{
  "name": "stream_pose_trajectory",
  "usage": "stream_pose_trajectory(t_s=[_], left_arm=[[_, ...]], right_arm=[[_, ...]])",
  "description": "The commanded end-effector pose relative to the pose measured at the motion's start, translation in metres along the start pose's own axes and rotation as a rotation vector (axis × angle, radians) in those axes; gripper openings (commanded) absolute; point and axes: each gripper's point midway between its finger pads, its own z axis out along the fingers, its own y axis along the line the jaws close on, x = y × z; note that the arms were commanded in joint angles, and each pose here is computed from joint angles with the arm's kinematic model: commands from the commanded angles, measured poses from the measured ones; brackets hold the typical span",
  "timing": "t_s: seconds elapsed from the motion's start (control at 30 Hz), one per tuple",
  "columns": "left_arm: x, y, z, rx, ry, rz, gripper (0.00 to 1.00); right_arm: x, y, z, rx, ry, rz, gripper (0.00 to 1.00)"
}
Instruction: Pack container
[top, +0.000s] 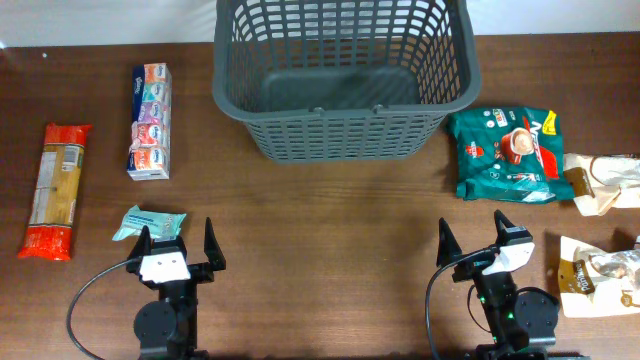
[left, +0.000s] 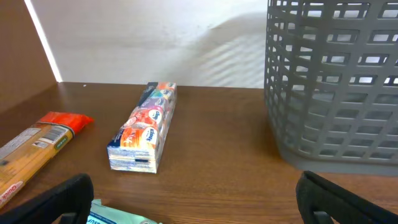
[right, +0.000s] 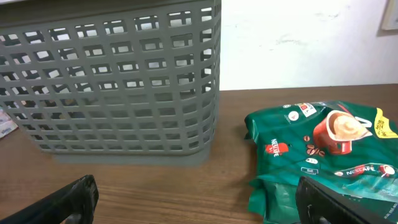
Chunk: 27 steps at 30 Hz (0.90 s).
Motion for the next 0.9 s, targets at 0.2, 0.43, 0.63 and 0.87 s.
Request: stream_pose_trajectory(t_s=[0.2,0.43,0.63,0.87], left_arm=[[0.001,-0.003,0.000,0.014,-0.002,-0.013,0.99],[0.001,-0.003,0.000,0.015,-0.002,-0.013,0.99],[0.001,-0.003,0.000,0.014,-0.003,-0.013,0.99],[0.001,-0.003,0.000,0.015,-0.002,-0.013,0.99]], right_arm=[[0.002,0.001,0.000,0.000,0.001,0.003,0.99],[0.002,0.001,0.000,0.000,0.001,0.003,0.99],[-0.001,-0.021,-0.002,0.122,-0.012,-0.008,0.99],[-0.051,-0.002,-0.007,0.036,-0.180,-0.016,0.99]])
